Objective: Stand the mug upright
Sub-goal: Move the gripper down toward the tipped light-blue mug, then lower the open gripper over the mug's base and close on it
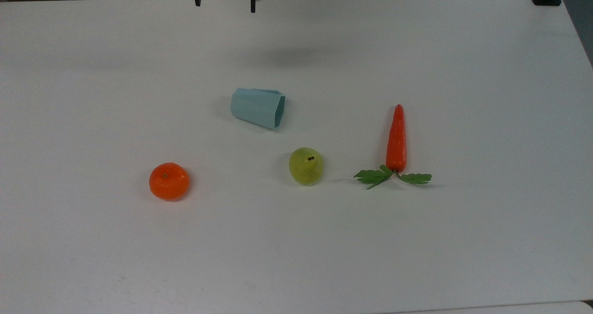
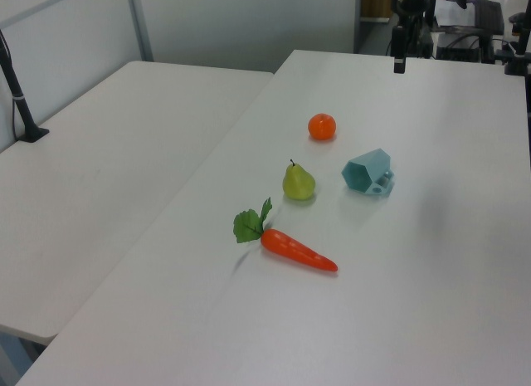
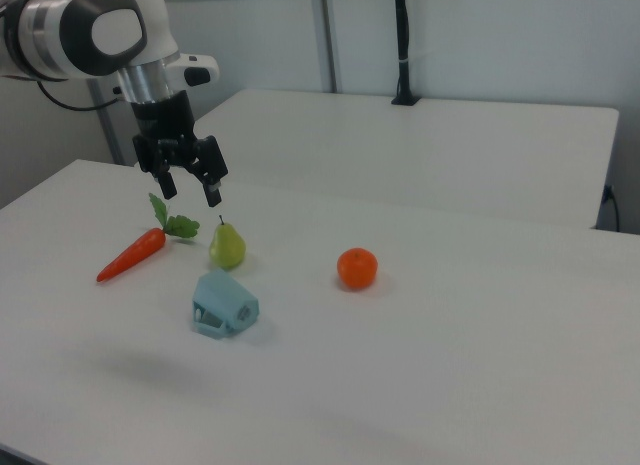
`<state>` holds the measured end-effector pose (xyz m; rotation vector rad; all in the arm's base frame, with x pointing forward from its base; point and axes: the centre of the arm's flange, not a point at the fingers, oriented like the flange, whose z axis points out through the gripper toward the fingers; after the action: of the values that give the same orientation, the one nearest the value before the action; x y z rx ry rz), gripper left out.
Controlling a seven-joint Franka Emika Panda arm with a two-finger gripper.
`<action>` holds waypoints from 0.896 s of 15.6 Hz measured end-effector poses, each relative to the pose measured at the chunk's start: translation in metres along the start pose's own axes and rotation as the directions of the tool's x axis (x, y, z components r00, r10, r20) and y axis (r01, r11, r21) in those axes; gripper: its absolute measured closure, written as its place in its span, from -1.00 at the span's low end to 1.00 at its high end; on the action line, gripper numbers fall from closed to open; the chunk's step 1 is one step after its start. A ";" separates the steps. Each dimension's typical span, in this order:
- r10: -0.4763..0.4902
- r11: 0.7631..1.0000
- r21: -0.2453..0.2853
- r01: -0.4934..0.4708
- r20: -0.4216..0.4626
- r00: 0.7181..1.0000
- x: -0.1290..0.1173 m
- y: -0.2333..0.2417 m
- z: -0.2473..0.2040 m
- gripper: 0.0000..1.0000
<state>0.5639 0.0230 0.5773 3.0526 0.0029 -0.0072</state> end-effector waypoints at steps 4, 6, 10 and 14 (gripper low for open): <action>-0.043 0.998 -0.045 0.043 0.003 0.999 0.001 -0.017 0.003 -1.00; -0.101 0.988 -0.120 0.102 0.012 0.995 0.003 -0.038 0.010 -1.00; -0.179 0.946 -0.269 0.183 0.039 0.983 0.008 -0.103 0.037 -1.00; -0.183 0.878 -0.438 0.194 0.067 0.981 0.013 -0.159 0.086 -1.00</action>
<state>0.5758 0.1736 0.4780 2.5811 0.2638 -0.0494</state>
